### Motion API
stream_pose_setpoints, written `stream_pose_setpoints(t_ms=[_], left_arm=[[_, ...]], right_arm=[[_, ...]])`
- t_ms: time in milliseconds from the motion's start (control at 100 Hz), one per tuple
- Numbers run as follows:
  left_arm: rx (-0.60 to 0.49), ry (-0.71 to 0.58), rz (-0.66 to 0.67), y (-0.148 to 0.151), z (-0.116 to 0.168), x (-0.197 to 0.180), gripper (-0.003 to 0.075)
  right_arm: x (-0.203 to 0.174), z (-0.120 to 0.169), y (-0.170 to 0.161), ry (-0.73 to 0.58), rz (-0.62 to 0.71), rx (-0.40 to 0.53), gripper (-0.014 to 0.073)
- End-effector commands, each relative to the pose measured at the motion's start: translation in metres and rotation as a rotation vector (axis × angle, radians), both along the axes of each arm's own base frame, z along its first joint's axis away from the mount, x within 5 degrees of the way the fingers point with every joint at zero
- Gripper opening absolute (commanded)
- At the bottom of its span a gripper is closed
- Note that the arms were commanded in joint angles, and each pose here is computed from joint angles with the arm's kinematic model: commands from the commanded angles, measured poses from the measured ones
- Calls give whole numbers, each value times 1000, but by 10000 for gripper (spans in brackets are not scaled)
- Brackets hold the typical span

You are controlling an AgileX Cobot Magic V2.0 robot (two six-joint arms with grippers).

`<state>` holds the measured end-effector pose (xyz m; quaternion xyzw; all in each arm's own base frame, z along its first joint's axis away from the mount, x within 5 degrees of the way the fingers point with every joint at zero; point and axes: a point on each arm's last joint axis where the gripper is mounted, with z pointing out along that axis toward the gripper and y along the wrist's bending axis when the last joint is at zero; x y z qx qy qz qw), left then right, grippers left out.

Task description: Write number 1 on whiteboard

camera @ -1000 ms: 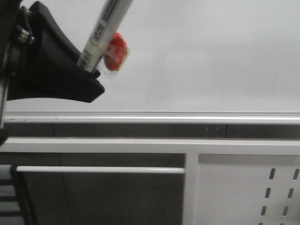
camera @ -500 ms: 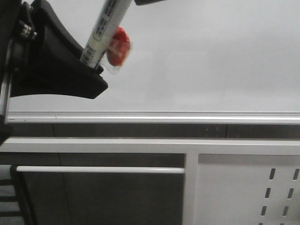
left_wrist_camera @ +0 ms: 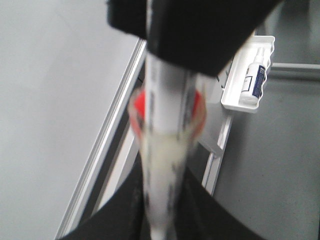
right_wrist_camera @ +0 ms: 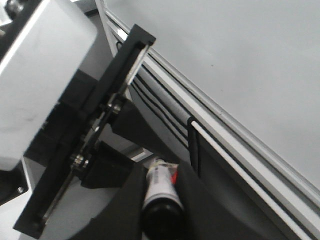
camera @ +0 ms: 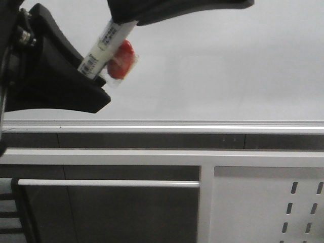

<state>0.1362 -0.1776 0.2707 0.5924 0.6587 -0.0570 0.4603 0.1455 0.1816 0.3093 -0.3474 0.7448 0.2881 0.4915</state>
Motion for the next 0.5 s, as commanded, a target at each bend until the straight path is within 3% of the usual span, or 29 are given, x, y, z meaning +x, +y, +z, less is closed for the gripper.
stream_pose_setpoints(t_ms=[0, 50, 120, 490], left_arm=[[-163, -101, -43, -5, 29, -3, 288], [-191, -119, -49, -4, 34, -4, 395], [-225, -142, -53, 0, 42, -7, 472], [-538, -60, 23, 47, 87, -43, 482]], right_arm=[[-1, 14, 1, -15, 2, 46, -77], [-1, 14, 1, -25, 5, 37, -77], [0, 14, 1, -55, 11, 15, -77], [0, 21, -4, -100, -22, 39, -67]])
